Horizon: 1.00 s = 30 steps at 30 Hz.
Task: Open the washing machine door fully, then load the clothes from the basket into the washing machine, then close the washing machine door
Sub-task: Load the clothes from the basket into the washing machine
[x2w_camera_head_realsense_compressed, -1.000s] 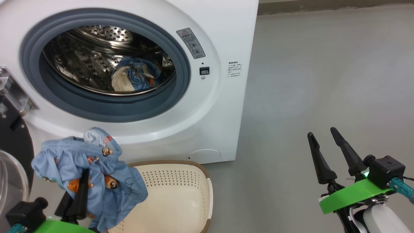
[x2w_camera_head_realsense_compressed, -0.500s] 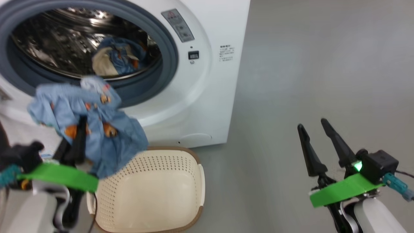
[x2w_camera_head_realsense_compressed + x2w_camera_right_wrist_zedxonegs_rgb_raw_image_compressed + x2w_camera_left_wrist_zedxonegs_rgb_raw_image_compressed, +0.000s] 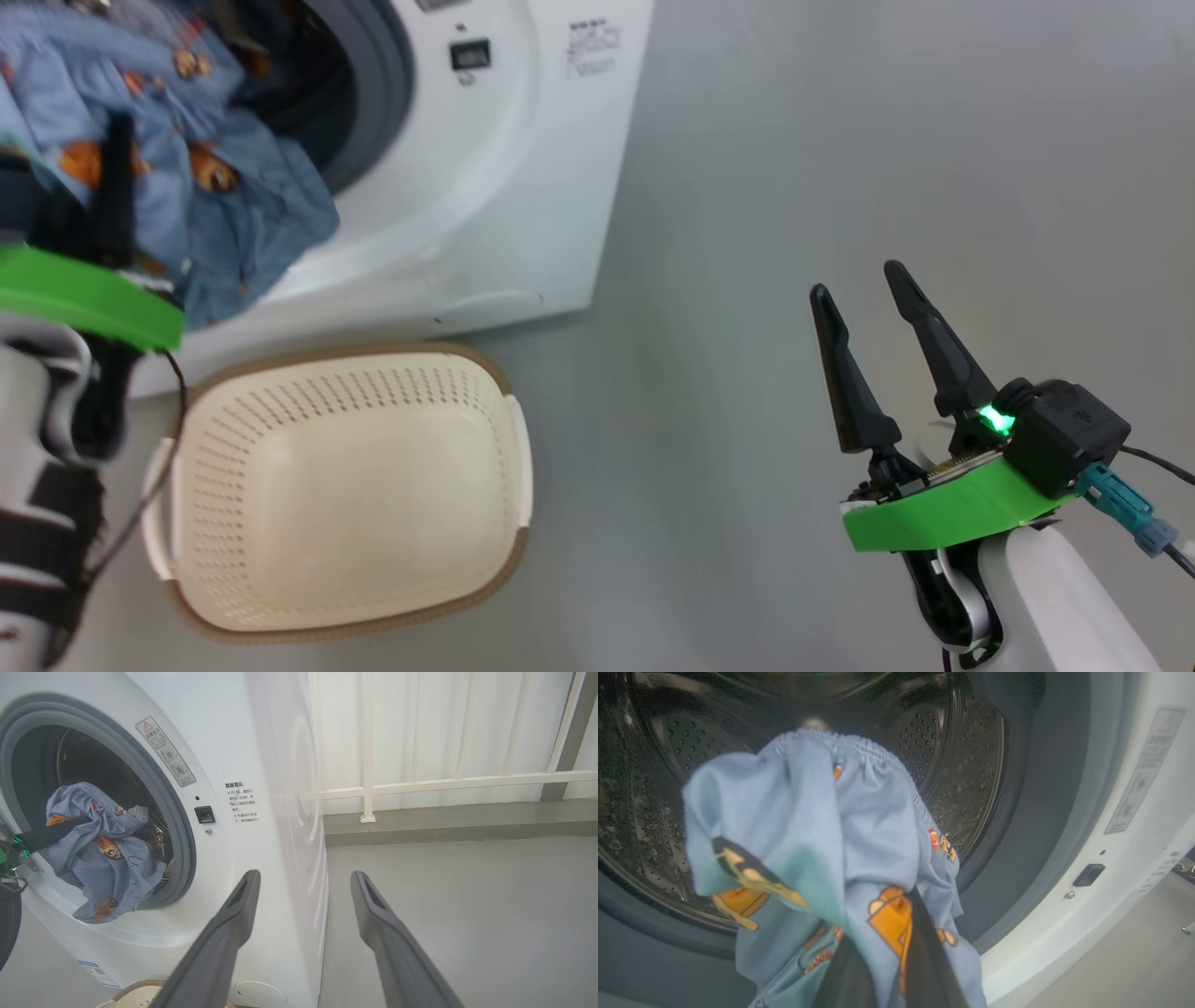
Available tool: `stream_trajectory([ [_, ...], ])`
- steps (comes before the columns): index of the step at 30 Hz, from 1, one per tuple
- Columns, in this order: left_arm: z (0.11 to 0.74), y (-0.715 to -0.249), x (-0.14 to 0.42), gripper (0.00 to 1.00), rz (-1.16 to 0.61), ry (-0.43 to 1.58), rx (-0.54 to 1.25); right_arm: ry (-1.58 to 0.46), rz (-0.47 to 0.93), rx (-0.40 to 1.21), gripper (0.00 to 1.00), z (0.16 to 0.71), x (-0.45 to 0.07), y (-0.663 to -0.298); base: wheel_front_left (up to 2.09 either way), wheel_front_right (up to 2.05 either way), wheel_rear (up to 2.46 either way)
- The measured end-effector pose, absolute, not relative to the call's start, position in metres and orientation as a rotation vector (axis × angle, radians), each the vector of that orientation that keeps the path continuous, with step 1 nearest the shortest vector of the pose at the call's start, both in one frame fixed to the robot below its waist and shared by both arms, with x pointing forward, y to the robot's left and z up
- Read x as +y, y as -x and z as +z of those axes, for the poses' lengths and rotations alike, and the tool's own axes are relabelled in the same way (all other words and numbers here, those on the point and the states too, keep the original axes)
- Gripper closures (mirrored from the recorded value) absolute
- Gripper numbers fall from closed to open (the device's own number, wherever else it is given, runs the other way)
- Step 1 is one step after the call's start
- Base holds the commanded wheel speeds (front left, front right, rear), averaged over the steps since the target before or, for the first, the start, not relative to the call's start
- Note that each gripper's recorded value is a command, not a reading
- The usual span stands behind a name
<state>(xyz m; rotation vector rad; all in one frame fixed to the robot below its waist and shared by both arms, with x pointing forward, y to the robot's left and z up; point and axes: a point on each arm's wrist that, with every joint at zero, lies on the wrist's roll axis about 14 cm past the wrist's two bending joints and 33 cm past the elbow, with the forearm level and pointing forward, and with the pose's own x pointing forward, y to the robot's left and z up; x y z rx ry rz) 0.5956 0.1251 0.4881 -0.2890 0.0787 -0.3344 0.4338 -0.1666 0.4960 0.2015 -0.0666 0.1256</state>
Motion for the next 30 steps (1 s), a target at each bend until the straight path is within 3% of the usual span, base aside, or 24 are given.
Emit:
stream_trajectory([
  [16,0.452,-0.709,0.127,1.00,-0.315,0.242,0.079,-0.140,0.074,0.061,0.00,0.439,-0.178,-0.448,0.00,0.00,0.00],
  [26,0.489,-0.767,0.131,1.00,-0.281,0.269,-0.134,-0.136,0.034,0.139,0.00,0.410,-0.188,-0.444,0.00,0.00,0.00],
  [27,0.482,-0.768,0.131,0.90,-0.273,0.271,-0.124,-0.135,0.026,0.142,0.00,0.409,-0.190,-0.443,0.00,0.00,0.00],
  [28,0.473,-0.770,0.130,0.55,-0.265,0.271,-0.103,-0.133,0.019,0.144,0.00,0.409,-0.192,-0.442,0.00,0.00,0.00],
  [29,0.461,-0.770,0.128,0.00,-0.259,0.269,-0.073,-0.129,0.013,0.146,0.00,0.409,-0.194,-0.441,0.00,0.00,0.00],
  [30,0.447,-0.769,0.125,0.00,-0.252,0.270,-0.036,-0.126,0.008,0.146,0.00,0.410,-0.196,-0.440,0.00,0.00,0.00],
])
